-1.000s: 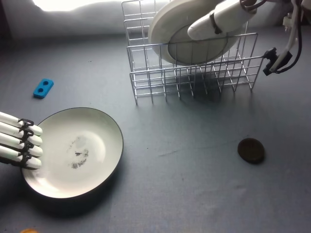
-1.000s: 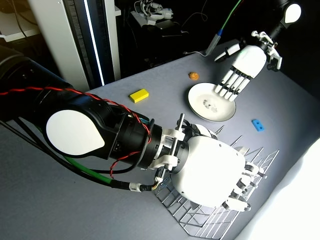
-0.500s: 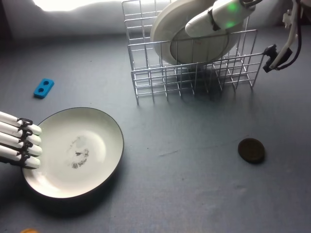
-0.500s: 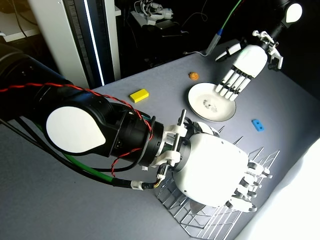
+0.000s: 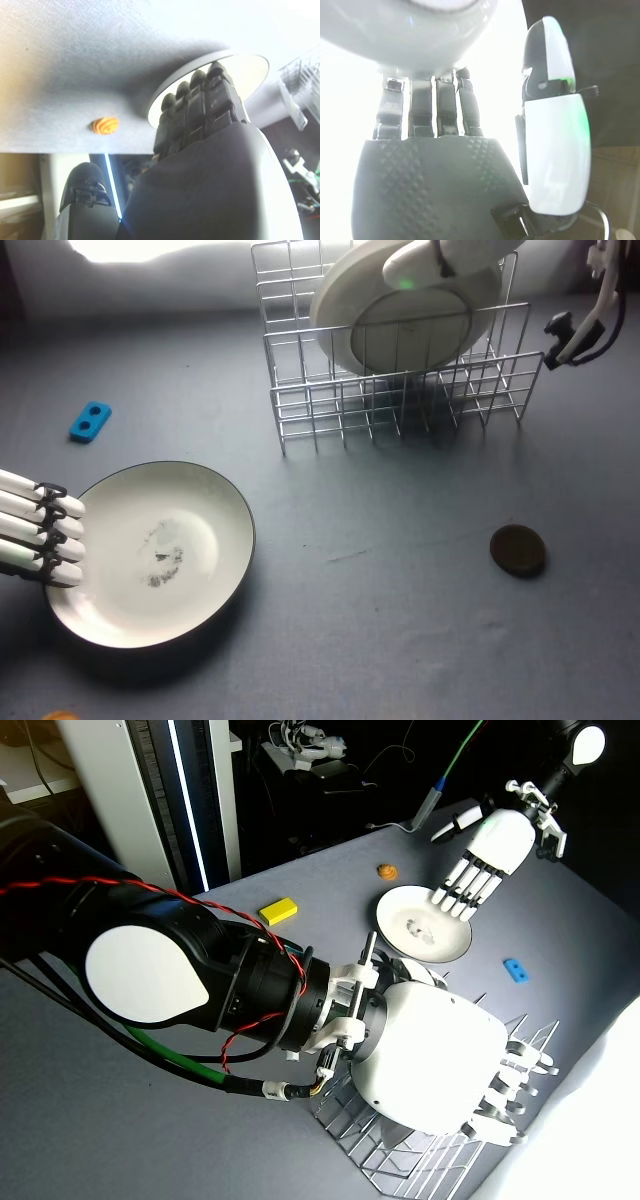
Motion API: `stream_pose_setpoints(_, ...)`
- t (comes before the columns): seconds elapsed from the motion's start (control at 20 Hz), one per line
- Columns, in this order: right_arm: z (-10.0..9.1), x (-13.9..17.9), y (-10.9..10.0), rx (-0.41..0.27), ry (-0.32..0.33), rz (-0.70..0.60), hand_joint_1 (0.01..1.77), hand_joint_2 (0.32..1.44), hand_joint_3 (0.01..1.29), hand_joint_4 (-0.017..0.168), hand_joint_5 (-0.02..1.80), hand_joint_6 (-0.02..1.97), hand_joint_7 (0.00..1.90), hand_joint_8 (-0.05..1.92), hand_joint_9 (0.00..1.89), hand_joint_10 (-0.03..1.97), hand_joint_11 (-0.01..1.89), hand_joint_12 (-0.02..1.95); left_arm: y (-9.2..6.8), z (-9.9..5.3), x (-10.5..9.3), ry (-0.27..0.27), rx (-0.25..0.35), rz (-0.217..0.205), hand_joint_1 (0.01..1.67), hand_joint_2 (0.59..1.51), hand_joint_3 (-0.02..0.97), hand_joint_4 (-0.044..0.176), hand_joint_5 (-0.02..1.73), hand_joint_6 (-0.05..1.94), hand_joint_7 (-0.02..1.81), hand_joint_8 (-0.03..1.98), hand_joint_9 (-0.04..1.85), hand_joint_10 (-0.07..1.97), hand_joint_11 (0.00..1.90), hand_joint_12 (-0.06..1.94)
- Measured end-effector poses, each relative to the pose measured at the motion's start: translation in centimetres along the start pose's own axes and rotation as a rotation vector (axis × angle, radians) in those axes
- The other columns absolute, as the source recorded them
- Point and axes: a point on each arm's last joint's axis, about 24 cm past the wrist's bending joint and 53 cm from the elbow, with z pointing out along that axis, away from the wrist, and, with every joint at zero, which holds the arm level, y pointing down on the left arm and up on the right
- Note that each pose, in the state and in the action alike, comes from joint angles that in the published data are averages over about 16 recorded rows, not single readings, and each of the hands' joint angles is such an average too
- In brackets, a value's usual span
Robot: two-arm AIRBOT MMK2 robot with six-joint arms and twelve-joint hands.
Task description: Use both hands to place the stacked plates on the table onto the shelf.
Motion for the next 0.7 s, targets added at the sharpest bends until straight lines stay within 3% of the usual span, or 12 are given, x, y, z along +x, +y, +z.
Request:
stream_pose_setpoints(0.35, -0.5, -0.8, 2.5, -0.050, -0.010, -0.033, 0.99, 1.01, 0.01, -0.004, 0.32, 0.02, 0.45, 0.02, 0.45, 0.04, 0.01, 0.98, 0.0, 0.0, 0.1, 0.001, 0.001, -0.002, 0.01, 1.102, 0.021, -0.001, 0.08, 0.01, 0.06, 0.01, 0.04, 0.02, 0.02, -0.02)
stream_pose_setpoints(0.7, -1.6, 1.9, 6.1, -0.132, 0.036, -0.199, 0.99, 1.01, 0.01, -0.004, 0.31, 0.02, 0.44, 0.02, 0.46, 0.04, 0.02, 0.97, 0.0, 0.0, 0.4, 0.006, 0.002, -0.011, 0.02, 1.105, 0.022, -0.001, 0.08, 0.01, 0.06, 0.01, 0.03, 0.02, 0.02, -0.02)
